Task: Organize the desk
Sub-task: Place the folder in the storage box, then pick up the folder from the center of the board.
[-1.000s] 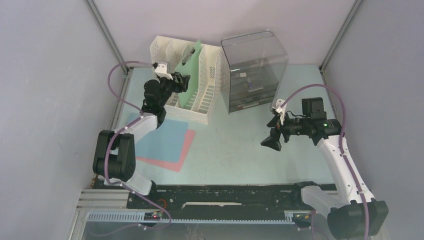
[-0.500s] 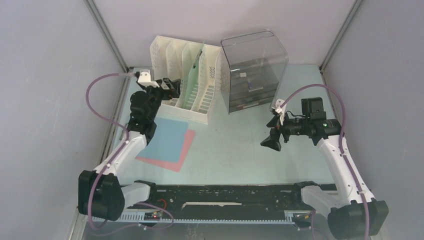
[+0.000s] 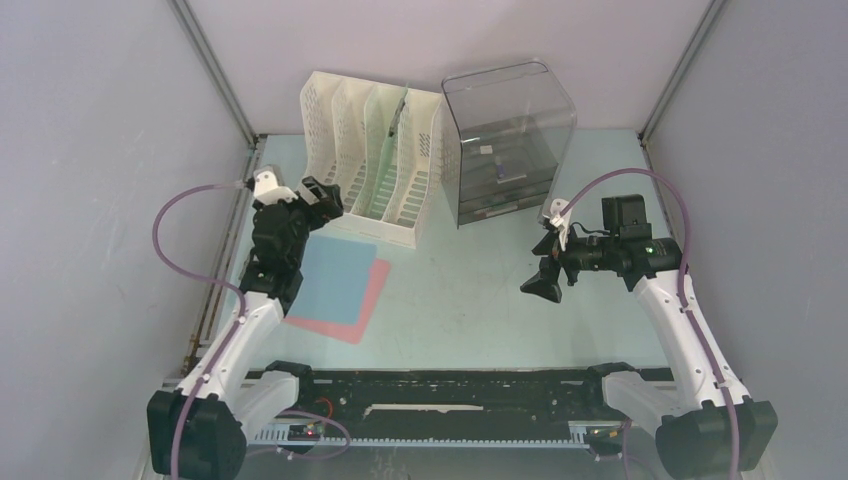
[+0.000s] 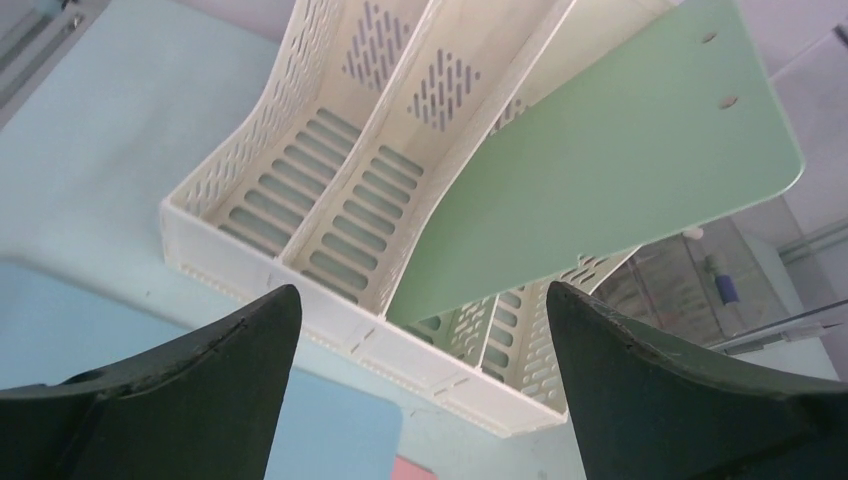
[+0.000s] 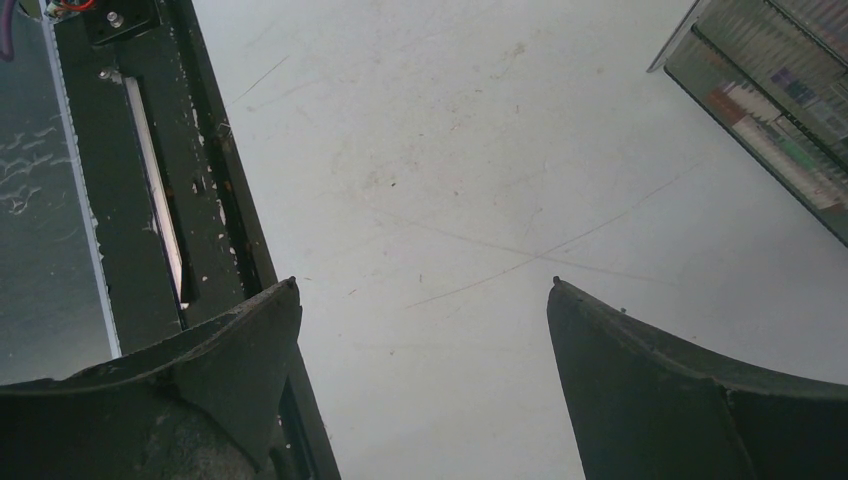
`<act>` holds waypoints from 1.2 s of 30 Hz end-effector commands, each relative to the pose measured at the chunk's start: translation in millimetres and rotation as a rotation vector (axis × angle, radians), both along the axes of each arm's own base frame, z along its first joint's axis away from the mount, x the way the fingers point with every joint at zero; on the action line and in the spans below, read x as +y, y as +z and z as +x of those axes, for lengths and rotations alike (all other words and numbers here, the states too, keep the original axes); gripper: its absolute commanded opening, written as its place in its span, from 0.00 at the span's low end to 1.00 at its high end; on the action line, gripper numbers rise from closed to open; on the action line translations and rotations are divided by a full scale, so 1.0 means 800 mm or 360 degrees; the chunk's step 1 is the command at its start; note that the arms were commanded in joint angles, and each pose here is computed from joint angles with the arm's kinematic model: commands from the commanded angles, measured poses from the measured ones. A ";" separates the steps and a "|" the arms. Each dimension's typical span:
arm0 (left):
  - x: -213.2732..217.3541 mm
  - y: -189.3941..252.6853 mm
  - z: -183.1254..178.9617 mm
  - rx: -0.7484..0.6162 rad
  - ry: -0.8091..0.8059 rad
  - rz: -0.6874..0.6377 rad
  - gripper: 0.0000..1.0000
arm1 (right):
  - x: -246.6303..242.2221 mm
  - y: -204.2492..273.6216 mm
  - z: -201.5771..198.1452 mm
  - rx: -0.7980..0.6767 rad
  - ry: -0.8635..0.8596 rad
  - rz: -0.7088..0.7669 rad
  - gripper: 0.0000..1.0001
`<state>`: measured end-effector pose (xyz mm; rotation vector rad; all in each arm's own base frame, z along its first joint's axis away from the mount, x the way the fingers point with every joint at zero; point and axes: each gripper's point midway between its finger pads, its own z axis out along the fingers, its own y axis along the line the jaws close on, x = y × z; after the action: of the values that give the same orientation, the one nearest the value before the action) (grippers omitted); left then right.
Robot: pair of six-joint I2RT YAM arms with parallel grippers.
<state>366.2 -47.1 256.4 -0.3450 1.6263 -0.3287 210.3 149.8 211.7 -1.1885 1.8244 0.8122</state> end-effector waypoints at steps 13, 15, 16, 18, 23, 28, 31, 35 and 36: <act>0.031 -0.079 -0.049 0.0218 0.0224 -0.0205 1.00 | 0.008 0.008 -0.007 -0.0048 0.0066 0.0017 1.00; 0.038 -0.085 -0.050 0.0226 0.0270 -0.0210 1.00 | 0.009 0.009 -0.008 -0.0052 0.0070 0.0016 1.00; 0.043 -0.087 -0.050 0.0228 0.0305 -0.0215 1.00 | 0.009 0.008 -0.008 -0.0051 0.0072 0.0015 1.00; 0.061 -0.090 -0.049 0.0227 0.0428 -0.0300 1.00 | 0.010 0.009 -0.009 -0.0052 0.0078 0.0014 1.00; 0.117 -0.103 -0.039 0.0238 0.0687 -0.0592 0.99 | 0.011 0.011 -0.011 -0.0070 0.0087 0.0014 1.00; 0.174 -0.119 -0.042 0.0472 0.1133 -0.0586 0.97 | 0.012 0.013 -0.013 -0.0079 0.0098 0.0021 1.00; 0.197 -0.133 -0.045 0.0662 0.1374 -0.0565 0.92 | 0.013 0.011 -0.013 -0.0064 0.0100 0.0019 1.00; 0.217 -0.158 -0.033 0.0882 0.1481 -0.0586 0.86 | 0.013 0.005 -0.009 -0.0028 0.0093 0.0014 1.00; 0.222 -0.165 -0.030 0.0911 0.1490 -0.0608 0.79 | 0.013 0.004 -0.009 -0.0019 0.0093 0.0014 1.00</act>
<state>357.9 108.0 148.2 -1.3679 1.7078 0.0756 202.9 157.4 214.6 -1.2299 1.7928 0.8247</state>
